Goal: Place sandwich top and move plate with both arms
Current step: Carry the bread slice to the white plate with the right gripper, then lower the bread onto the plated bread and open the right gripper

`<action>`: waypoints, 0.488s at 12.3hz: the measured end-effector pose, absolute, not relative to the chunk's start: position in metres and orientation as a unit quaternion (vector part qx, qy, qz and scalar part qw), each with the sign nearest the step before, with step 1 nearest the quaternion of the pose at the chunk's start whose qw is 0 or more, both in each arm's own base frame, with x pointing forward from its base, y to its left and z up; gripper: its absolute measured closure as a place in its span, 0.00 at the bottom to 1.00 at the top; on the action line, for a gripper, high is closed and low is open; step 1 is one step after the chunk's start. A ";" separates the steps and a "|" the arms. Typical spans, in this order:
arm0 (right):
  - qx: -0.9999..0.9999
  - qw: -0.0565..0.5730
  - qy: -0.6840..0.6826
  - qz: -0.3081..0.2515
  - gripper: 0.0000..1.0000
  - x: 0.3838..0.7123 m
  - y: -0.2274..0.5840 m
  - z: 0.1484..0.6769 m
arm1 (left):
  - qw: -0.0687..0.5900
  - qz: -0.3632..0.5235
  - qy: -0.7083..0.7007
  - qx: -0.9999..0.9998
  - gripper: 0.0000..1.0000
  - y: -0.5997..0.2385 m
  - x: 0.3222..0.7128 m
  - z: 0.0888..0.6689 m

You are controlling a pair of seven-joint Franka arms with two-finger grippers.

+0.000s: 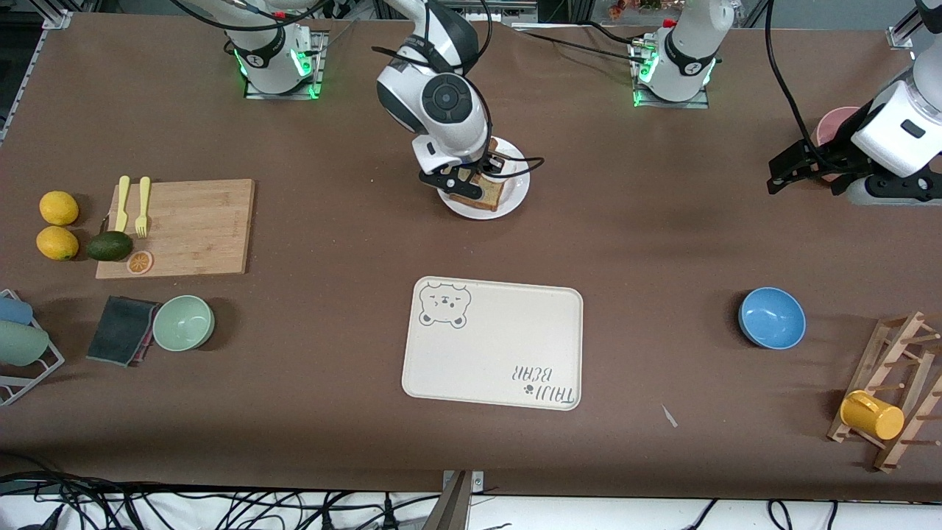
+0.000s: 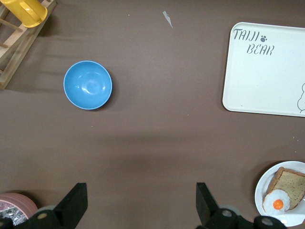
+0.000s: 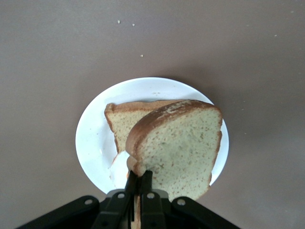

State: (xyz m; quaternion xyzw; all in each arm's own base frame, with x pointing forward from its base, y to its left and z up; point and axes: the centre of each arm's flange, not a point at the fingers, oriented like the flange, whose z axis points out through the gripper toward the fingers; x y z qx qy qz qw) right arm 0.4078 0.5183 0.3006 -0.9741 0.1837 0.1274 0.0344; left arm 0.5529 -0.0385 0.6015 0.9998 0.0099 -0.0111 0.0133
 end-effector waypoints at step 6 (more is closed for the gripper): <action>-0.973 0.039 0.186 0.128 0.77 0.410 0.522 0.270 | 0.013 -0.011 0.010 1.000 0.00 -0.038 0.553 0.602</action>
